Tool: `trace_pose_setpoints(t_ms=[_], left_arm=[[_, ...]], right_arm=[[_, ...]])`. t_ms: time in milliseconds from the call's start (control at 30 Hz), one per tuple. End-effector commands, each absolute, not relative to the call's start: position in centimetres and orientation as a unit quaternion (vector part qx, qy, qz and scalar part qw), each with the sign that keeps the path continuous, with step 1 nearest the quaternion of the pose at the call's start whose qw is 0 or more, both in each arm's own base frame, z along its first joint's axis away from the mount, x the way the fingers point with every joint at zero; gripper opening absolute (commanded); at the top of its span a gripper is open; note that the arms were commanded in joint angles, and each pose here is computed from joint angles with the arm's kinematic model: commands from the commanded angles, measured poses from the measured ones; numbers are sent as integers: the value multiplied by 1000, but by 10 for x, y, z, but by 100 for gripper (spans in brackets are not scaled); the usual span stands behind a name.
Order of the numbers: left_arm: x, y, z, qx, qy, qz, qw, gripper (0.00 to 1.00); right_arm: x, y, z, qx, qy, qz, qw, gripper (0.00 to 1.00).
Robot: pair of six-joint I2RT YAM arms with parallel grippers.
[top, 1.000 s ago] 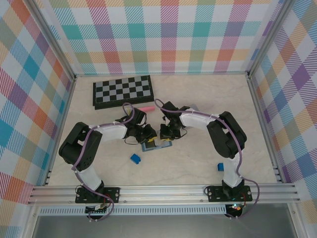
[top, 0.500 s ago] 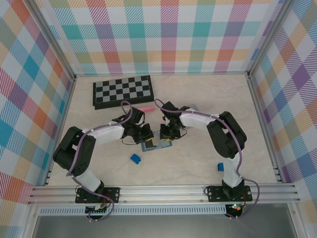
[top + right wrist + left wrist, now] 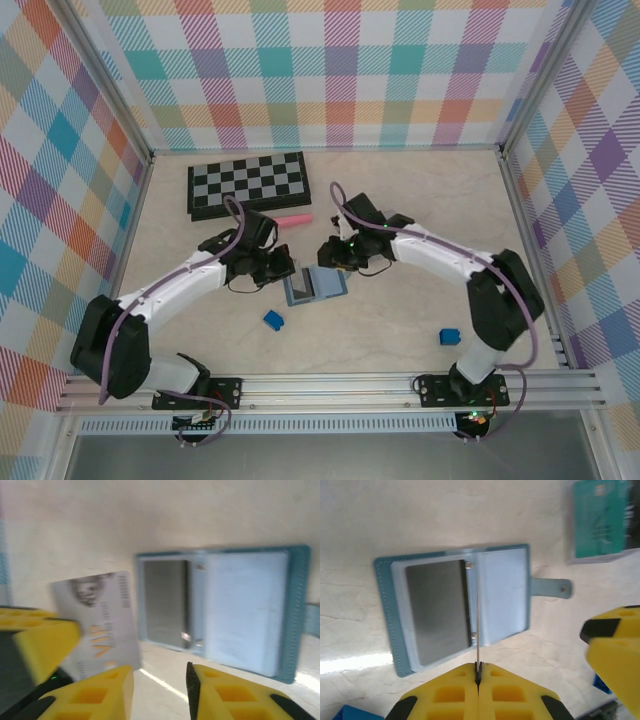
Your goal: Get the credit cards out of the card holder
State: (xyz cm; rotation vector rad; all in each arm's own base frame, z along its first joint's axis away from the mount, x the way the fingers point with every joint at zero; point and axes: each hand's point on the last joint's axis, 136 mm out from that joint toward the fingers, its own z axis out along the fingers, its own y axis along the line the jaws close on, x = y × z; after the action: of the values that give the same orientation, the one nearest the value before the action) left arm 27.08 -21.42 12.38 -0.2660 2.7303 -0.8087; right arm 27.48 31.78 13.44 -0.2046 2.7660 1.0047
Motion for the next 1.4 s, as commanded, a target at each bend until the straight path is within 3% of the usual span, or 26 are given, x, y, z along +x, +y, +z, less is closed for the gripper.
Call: trace_pose_setpoints(t_ms=[0,167,267,367,633,800,1000,1100,1267,1367], left_arm=[[275,-222,166,-75,924,-335,168,0],[277,-237,209,-70,879,-439,173,0],[279,-244,229,-72,848,-498,168,0],[280,-249,247,-74,819,-546,162,0],[280,-250,267,-68,785,-592,166,0],[281,-252,265,-71,780,-602,158,0],[280,-252,268,-75,777,-605,158,0],[281,-245,260,-91,794,-579,162,26],[278,-213,217,-149,863,-455,162,74],[276,-184,194,-165,902,-355,181,90]], right_arm=[[267,318,154,-64,917,380,98,43],[254,314,185,-59,890,441,95,65],[248,317,205,-64,872,478,86,71],[247,320,220,-57,856,509,71,70],[239,318,271,-64,805,584,79,53],[237,316,284,-61,792,602,80,28],[246,316,279,-52,805,585,80,7],[256,312,273,-51,822,559,91,0],[284,282,245,-57,875,458,145,0],[306,253,222,-67,909,371,179,0]])
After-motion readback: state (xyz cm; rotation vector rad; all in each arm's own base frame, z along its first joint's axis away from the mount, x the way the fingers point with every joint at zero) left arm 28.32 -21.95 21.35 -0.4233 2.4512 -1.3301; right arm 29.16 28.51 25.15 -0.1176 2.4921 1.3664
